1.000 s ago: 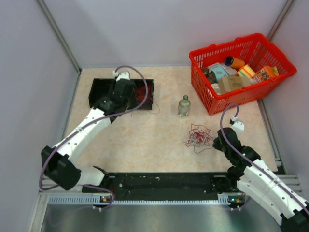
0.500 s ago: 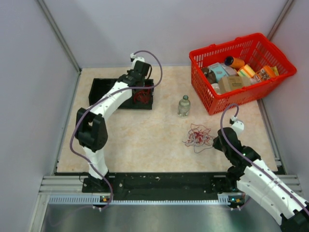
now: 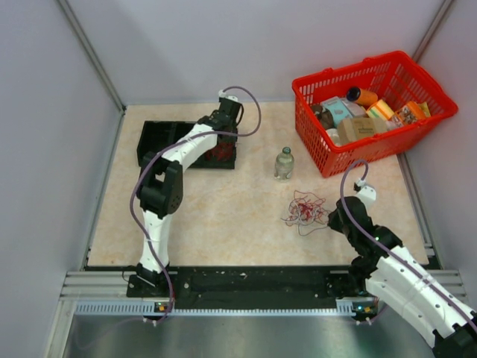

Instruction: Untangle the cables

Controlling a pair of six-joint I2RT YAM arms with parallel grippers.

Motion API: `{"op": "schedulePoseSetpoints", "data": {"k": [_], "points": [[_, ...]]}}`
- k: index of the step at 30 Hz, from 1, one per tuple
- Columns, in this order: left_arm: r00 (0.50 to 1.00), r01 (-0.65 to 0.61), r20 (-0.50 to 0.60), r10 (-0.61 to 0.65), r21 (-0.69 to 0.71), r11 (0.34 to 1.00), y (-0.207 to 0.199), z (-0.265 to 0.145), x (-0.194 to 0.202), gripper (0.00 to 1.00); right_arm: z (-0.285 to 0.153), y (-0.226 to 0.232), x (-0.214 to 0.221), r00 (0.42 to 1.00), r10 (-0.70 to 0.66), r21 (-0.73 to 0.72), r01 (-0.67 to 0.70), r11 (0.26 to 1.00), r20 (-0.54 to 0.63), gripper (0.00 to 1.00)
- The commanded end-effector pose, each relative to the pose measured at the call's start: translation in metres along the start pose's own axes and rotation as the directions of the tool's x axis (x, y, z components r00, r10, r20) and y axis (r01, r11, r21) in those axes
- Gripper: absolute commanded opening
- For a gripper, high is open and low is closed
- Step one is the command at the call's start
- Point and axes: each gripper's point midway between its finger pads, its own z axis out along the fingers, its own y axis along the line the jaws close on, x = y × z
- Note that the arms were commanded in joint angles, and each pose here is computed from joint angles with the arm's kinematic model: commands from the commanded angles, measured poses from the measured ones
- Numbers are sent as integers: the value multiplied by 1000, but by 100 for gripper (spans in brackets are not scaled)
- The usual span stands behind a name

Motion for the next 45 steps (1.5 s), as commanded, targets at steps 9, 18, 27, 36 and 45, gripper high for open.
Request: {"op": "schedulePoseSetpoints", "data": {"k": [9,18,27,36,45], "points": [[989,147,-11,-146,29,989,35,1,-12,38,1,4,-4,1000,4,-20,-3,1000,20,0],[983,185,-14,-185,72,980,37,-37,-12,53,1,4,-4,1000,2,-24,-2,1000,17,0],[980,167,97,-173,67,984,53,-77,-43,73,1,6,-2,1000,-2,-32,2,999,10,0],[970,180,156,-185,47,983,69,-113,-62,79,2,7,-2,1000,-2,-38,2,999,12,0],[974,112,140,-178,390,914,-3,-110,-69,79,2,8,-3,1000,-4,-41,4,999,13,0]]}}
